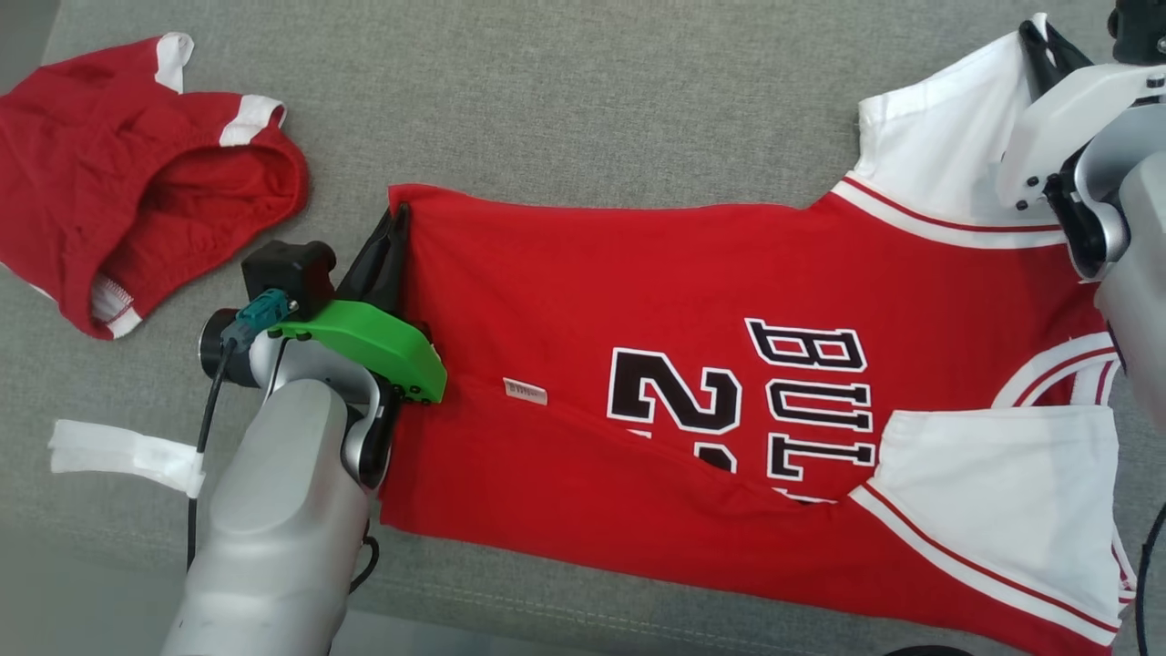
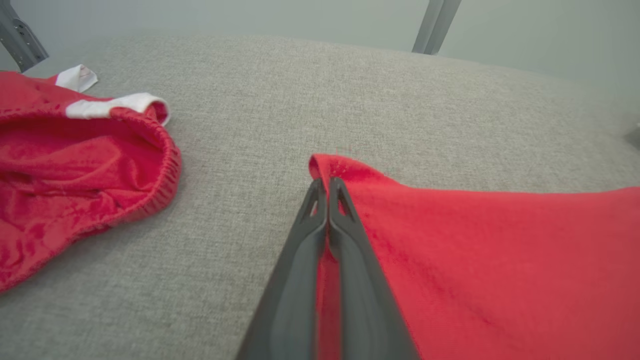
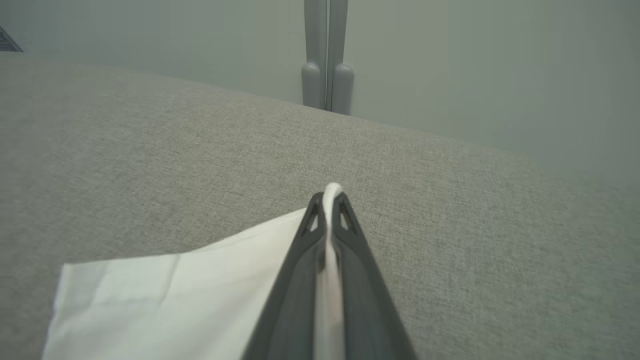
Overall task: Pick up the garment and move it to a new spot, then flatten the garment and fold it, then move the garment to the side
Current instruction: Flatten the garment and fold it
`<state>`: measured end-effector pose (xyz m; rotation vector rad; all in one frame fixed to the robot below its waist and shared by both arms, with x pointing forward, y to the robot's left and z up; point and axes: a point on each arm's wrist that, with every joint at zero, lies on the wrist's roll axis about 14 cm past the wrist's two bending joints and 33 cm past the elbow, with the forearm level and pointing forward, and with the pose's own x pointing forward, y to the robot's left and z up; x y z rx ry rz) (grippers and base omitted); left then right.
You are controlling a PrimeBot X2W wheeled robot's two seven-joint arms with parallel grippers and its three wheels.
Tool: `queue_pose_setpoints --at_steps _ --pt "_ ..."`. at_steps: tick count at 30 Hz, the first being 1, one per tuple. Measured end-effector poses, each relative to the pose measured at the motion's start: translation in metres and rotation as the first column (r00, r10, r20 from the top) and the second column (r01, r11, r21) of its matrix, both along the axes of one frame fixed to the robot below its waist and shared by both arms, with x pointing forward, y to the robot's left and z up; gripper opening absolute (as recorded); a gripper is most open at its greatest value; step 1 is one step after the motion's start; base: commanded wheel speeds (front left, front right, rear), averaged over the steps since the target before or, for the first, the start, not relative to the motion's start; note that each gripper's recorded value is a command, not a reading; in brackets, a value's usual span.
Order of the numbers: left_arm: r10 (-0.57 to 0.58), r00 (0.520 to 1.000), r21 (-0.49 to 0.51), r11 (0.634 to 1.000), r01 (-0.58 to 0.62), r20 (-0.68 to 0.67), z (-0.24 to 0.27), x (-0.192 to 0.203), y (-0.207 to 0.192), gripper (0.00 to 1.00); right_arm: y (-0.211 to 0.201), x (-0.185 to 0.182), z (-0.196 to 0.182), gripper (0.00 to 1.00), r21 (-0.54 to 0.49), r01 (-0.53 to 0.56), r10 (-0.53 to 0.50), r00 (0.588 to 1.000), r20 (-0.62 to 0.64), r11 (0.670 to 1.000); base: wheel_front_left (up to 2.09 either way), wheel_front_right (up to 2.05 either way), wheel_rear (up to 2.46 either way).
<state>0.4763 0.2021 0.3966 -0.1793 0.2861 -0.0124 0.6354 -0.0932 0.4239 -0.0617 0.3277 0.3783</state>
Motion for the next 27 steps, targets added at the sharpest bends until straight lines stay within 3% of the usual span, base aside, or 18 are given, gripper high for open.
queue_pose_setpoints --at_steps 7,18,27 --pt "-0.015 0.999 0.006 1.000 0.015 0.031 0.013 -0.001 -0.005 0.00 -0.006 -0.015 0.037 0.00 0.080 0.009 -0.021 0.988 0.151 0.997 0.00 0.00 0.00" --pt "-0.042 0.998 0.020 0.999 0.041 0.037 0.020 -0.043 -0.003 0.00 -0.027 -0.083 0.068 0.00 0.202 0.014 -0.058 0.976 0.211 0.979 0.00 0.00 0.00" --pt "-0.098 0.995 0.009 0.995 0.098 0.005 0.010 -0.074 -0.019 0.00 -0.045 -0.156 0.061 0.00 0.319 0.062 -0.123 0.977 0.173 0.946 0.00 0.00 0.00"
